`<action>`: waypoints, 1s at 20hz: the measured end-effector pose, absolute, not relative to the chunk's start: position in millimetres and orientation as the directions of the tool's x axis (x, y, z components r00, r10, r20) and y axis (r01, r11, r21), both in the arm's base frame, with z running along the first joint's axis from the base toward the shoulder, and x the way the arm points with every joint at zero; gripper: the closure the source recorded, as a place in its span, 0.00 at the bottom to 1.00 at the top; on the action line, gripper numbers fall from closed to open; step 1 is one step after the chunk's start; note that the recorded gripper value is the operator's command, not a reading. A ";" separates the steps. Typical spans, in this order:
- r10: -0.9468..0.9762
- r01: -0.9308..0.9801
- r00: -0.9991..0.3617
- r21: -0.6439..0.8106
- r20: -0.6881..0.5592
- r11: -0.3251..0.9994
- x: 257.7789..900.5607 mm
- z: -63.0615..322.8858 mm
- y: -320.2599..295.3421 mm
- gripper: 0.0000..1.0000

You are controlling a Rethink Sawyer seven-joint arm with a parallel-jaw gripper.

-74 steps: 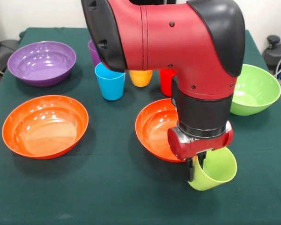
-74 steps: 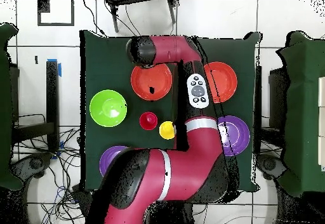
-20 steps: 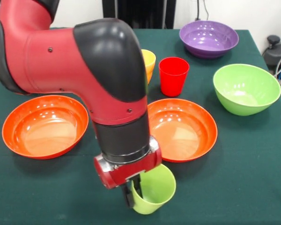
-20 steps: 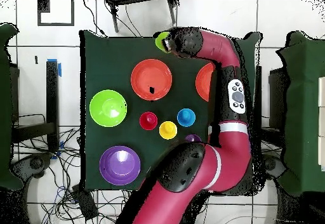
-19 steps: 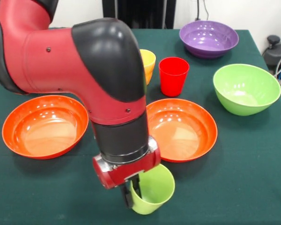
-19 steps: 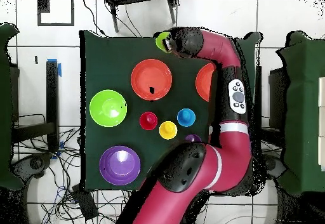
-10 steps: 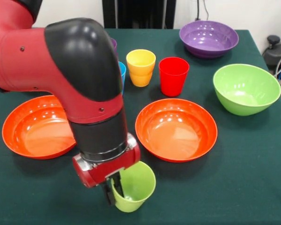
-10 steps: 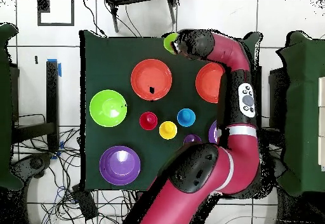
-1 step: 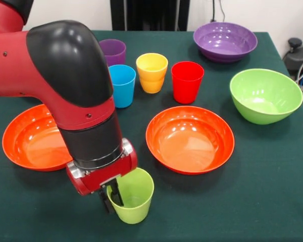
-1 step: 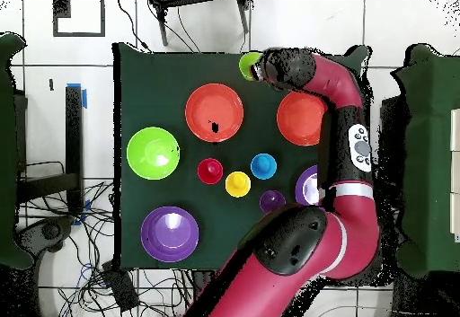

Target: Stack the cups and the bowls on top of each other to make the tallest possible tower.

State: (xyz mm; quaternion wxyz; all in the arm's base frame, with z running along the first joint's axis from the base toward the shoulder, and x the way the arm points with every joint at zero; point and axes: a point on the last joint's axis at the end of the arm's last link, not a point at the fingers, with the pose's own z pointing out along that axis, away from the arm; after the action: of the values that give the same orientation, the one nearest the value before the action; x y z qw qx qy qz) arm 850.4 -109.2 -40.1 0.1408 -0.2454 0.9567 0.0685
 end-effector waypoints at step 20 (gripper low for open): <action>-0.443 -0.490 -0.851 0.125 -0.282 0.863 841.6 -39.7 -100.7 1.00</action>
State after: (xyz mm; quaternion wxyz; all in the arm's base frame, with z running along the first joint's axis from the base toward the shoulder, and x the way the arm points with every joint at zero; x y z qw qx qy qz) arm 841.6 -100.7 -39.7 0.1228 -0.2438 0.9572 0.0964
